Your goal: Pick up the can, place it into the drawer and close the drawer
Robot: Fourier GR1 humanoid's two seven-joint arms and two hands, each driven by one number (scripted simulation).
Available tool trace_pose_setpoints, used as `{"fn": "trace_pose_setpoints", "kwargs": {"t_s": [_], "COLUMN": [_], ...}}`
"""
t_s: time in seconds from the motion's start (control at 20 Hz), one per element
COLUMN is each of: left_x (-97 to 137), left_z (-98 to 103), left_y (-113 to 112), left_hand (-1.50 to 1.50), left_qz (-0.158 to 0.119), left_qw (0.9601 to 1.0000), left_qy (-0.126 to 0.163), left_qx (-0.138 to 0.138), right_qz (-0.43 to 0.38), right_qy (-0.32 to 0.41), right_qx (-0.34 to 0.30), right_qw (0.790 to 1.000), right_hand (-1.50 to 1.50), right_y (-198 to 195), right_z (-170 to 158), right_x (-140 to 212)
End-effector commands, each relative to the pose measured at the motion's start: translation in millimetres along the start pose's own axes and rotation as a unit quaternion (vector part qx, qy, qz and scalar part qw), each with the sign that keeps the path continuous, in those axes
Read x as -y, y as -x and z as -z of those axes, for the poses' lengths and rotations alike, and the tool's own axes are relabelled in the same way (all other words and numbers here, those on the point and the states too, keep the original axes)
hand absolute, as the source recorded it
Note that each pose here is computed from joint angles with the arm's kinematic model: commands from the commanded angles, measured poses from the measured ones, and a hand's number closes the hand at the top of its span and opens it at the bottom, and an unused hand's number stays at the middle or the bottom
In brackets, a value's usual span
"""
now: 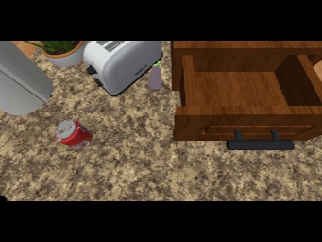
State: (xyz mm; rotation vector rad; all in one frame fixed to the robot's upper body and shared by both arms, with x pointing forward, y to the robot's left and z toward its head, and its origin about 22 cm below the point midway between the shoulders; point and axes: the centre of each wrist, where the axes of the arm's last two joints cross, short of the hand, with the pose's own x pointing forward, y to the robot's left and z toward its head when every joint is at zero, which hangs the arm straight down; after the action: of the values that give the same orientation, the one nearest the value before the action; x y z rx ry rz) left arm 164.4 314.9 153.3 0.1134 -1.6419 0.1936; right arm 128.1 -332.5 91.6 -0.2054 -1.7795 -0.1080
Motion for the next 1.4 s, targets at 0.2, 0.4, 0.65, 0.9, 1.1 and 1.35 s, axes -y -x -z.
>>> {"fn": "trace_pose_setpoints", "kwargs": {"t_s": [0.2,0.4,0.65,0.9,1.1,1.35], "left_x": [13.5,2.6,15.6,29.5,27.3,23.8], "left_z": [22.9,33.6,61.1,49.9,70.2,79.9], "left_y": [0.2,25.7,62.2,76.4,98.2,130.6], "left_hand": [-1.5,-1.5,-1.5,-1.5,-1.5,-1.5], "left_qz": [-0.057,-0.066,-0.067,-0.064,-0.054,-0.031], "left_qw": [0.9981,0.997,0.9965,0.9956,0.996,0.997], "left_qy": [-0.006,0.003,-0.009,-0.008,-0.01,-0.023], "left_qx": [-0.023,-0.04,-0.049,-0.067,-0.071,-0.067], "right_qz": [0.002,0.009,0.004,-0.005,0.002,-0.005], "right_qy": [0.0,0.007,-0.004,-0.004,-0.002,-0.01], "right_qx": [-0.003,0.01,0.005,-0.005,-0.003,-0.002], "right_qw": [1.0,1.0,1.0,1.0,1.0,1.0], "right_hand": [-1.5,-1.5,-1.5,-1.5,-1.5,-1.5], "right_y": [-16.2,13.4,3.8,-2.3,-3.9,-10.6], "right_z": [-13.2,-10.8,-29.9,-40.8,-25.9,-34.3], "right_x": [3.1,22.8,19.8,56.0,47.7,47.0]}}
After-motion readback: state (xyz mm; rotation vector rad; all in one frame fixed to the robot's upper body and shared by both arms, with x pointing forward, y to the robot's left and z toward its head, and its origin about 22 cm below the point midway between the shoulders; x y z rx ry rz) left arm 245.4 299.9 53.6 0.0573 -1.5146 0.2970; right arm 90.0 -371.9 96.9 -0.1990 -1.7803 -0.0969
